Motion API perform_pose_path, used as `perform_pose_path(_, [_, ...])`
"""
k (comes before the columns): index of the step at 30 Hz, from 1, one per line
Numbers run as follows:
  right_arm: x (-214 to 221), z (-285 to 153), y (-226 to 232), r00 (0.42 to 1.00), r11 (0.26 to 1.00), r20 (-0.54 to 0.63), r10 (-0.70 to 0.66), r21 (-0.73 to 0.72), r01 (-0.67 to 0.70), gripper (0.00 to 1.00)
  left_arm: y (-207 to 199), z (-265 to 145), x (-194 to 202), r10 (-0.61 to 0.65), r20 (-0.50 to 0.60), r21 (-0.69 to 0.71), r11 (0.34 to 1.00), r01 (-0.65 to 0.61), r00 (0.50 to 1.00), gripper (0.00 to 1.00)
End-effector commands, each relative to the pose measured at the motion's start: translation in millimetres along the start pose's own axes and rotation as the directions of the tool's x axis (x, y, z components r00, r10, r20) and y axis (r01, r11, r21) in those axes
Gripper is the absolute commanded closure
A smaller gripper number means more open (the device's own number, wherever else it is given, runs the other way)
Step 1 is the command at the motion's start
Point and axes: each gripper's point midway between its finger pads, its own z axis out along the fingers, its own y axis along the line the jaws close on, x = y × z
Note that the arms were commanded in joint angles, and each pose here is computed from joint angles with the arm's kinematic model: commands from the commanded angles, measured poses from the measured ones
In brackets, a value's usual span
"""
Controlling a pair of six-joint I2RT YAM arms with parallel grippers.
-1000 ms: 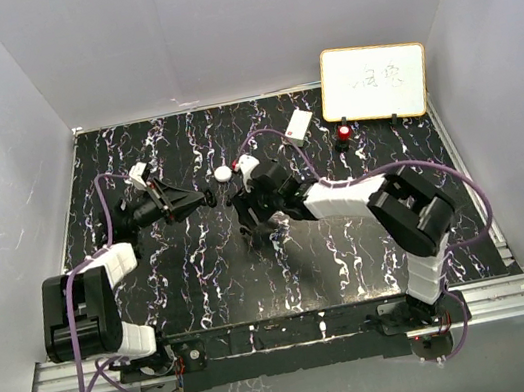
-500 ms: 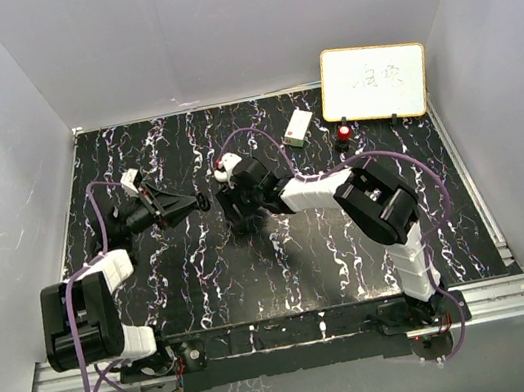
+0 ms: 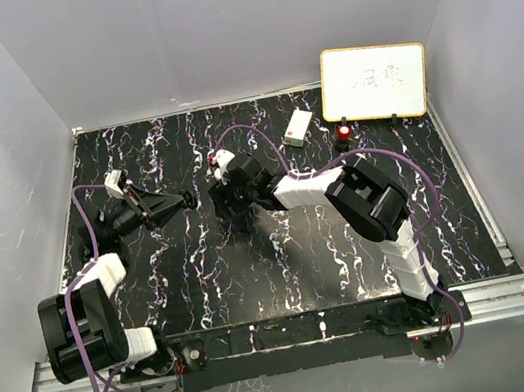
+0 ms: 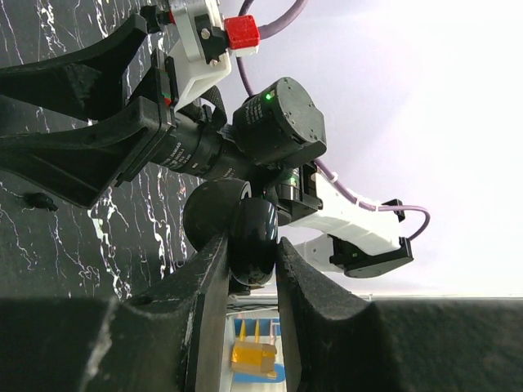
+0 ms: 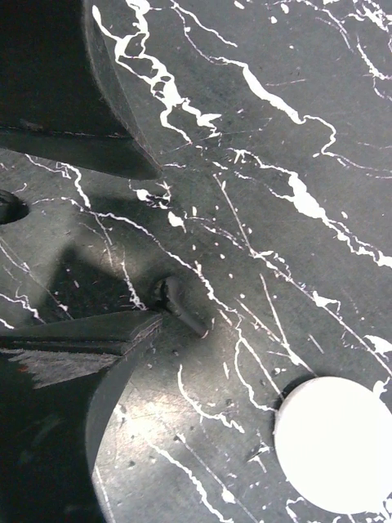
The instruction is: Insert the wireless bluetooth earbuds into the charging case
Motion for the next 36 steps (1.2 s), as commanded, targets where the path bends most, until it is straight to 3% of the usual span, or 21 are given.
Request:
perform_pose_path(1, [-15.8,7.0,7.7,0.999,0.999,0.036,0.018,-0.044,-0.016,0.37,-13.6,-6.7,4.1,0.04,-0.011,0.022,0.999,-0.04,0.999,1.0])
perform_pose_path(19, [-21.3,0.8,34.8,0.999,0.993,0.041,0.012,-0.12,-0.007,0.38,-12.0,-11.0,-1.3,0.034,0.016,0.017,0.999,-0.035,0.999,1.0])
perform_pose_path(28, [-30.2,-10.4,27.9,0.998,0.997,0.066,-0.01,-0.072,0.015,0.38,-11.9,-11.2,-4.4,0.027,0.021,0.02,0.999,-0.028,0.999,1.0])
perform_pose_path(36, [-50.4,-36.8,5.6,0.988,0.992,0.099,-0.121,0.036,0.118,0.36,-11.6,-12.1,-7.2,0.024,0.034,0.022,0.999,-0.024,0.999,1.0])
